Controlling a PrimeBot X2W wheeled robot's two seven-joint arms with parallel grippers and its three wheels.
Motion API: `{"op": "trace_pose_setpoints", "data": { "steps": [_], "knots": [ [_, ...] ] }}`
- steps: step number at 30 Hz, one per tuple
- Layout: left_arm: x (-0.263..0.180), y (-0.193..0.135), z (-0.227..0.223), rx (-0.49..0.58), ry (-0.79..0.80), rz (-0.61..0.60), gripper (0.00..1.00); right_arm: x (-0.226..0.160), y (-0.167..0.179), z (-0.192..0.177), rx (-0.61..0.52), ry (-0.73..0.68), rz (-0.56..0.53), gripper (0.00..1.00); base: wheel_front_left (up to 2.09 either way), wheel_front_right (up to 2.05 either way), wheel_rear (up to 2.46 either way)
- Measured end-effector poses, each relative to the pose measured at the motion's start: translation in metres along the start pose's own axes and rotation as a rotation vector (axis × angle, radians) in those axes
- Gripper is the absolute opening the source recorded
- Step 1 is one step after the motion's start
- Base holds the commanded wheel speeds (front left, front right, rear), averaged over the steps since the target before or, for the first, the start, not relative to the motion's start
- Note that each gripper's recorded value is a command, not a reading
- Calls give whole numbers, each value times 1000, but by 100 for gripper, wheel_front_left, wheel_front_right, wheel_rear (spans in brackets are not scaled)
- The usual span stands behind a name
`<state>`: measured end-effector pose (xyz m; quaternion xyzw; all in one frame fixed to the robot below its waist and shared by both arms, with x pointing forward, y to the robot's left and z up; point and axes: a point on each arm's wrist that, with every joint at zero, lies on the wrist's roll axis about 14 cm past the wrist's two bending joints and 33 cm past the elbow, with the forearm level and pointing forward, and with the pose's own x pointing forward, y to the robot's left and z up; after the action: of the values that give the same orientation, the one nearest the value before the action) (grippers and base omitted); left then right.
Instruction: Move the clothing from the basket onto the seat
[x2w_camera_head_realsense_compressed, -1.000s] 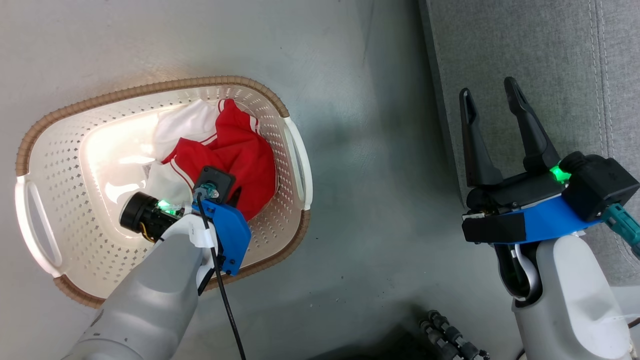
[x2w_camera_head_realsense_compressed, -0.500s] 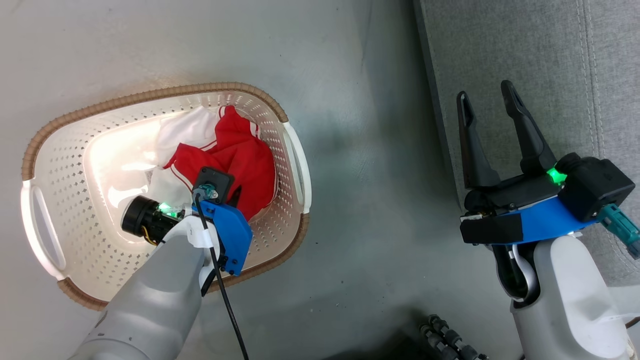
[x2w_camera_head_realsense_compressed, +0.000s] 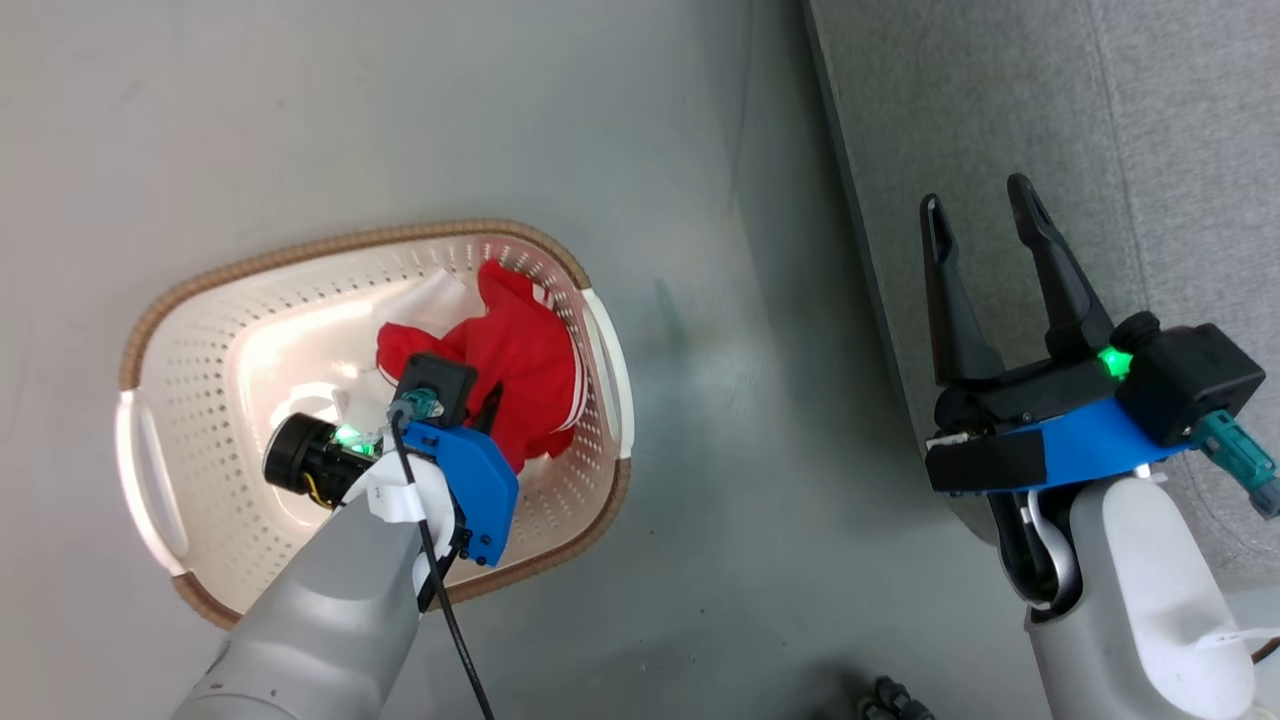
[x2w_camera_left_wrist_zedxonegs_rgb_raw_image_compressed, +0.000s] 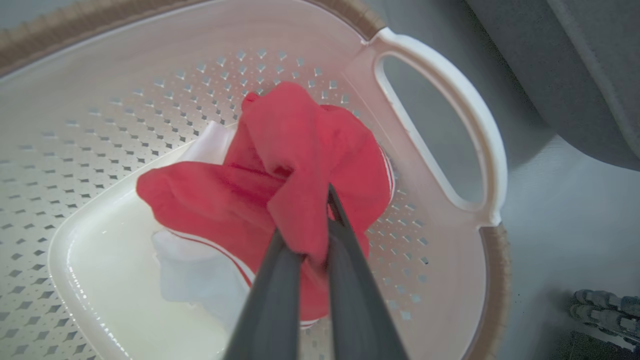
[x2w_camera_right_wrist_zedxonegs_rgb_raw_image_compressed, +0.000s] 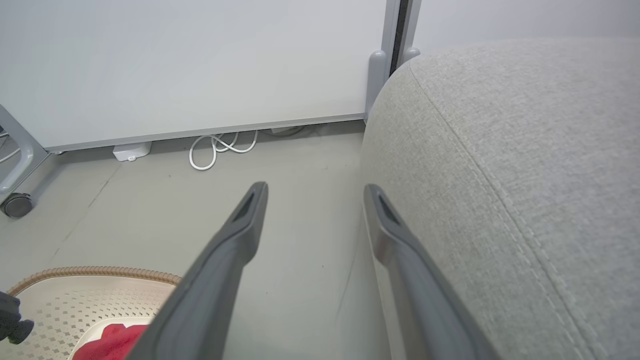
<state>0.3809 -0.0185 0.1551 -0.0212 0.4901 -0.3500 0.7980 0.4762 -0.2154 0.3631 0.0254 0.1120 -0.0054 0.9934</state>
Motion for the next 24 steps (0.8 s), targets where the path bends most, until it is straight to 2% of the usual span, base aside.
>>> {"op": "trace_pose_setpoints", "data": {
  "steps": [3,10,24],
  "knots": [
    [-13,-2,16,-1,-47,10,0,-7,3,12,8,-20,3,100,0,0,0],
    [-53,-34,49,-4,-186,-20,0,-35,7,34,26,-42,1,100,0,0,0],
    [-141,-82,106,141,-430,-27,0,-92,22,72,63,-107,29,100,0,0,0]
  ]
}}
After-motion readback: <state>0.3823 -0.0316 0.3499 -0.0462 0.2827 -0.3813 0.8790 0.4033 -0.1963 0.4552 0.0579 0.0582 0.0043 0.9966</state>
